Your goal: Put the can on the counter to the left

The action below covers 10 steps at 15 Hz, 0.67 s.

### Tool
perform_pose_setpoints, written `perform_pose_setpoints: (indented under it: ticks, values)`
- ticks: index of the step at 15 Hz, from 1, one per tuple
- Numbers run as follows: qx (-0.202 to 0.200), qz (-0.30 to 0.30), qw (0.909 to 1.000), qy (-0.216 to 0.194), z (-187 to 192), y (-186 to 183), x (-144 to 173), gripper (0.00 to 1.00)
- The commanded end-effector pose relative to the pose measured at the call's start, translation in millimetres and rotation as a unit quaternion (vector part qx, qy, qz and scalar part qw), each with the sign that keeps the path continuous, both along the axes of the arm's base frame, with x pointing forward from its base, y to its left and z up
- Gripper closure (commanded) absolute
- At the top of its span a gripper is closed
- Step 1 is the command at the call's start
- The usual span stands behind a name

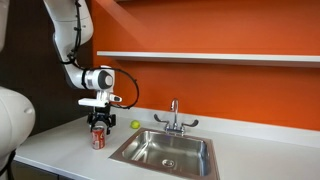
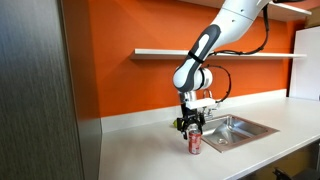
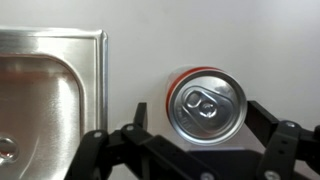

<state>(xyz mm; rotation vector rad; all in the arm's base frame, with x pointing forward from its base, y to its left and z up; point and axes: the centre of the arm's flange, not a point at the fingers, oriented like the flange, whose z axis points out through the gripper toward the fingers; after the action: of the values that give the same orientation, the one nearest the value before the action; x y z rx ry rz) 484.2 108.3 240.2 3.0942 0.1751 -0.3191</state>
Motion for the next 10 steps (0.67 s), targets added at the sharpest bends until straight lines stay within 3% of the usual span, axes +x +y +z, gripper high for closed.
perform_pose_setpoints:
  ticks: [1,10]
  values:
    - [-0.003,-0.008,1.0,-0.002,31,8,-3,0.0]
    - [-0.004,-0.015,0.9996,-0.022,104,5,-16,0.0]
